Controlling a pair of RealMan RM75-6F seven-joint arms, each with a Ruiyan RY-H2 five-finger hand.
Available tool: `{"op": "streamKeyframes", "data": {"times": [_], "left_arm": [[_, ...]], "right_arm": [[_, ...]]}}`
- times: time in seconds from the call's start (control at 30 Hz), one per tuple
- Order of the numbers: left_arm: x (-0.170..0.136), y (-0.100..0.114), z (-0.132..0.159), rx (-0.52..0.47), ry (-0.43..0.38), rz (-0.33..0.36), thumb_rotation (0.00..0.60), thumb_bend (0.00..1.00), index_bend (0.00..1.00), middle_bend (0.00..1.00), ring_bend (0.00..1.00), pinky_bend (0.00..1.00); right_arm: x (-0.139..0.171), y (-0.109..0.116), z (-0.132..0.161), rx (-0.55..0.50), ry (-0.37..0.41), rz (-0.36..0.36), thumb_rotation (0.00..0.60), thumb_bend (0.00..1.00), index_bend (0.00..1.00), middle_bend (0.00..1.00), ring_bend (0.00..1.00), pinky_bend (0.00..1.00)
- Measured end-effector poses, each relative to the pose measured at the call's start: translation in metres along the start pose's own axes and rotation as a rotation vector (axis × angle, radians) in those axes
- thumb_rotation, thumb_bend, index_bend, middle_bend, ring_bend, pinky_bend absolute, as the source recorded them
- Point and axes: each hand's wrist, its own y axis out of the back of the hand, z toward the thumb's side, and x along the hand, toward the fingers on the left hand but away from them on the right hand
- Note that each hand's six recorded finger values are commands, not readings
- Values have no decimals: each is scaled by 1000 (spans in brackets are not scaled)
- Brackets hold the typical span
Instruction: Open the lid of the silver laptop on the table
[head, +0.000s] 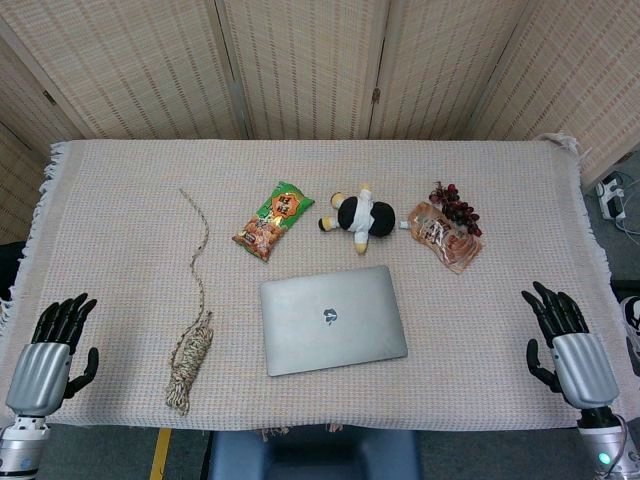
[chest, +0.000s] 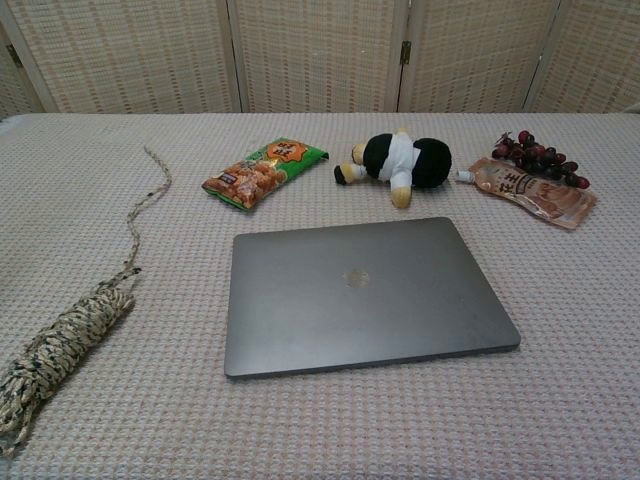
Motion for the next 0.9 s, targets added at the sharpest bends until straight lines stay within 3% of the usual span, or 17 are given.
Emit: {"op": "streamKeyframes", "data": {"times": [0.27, 0.5, 0.73, 0.9], "left_arm": [[2, -4, 0, -1, -7, -17, 600, 639, 44, 76, 14, 0], [2, -5, 0, -8, -13, -18, 600, 639, 44, 76, 15, 0], [-2, -4, 1, -9, -20, -16, 600, 639, 43, 76, 14, 0], [-6, -1, 3, -14, -31, -10, 600, 639, 43, 76, 14, 0]], "right_arm": [[-4, -3, 8, 13, 21, 9, 600, 527, 0, 0, 0, 0], [-19, -16, 34, 55, 119, 69, 600, 400, 0, 0, 0, 0], [-43, -54, 83, 126, 286, 210, 600, 274, 0, 0, 0, 0], [-57, -94, 132, 174, 421, 303, 600, 264, 0, 0, 0, 0]]}}
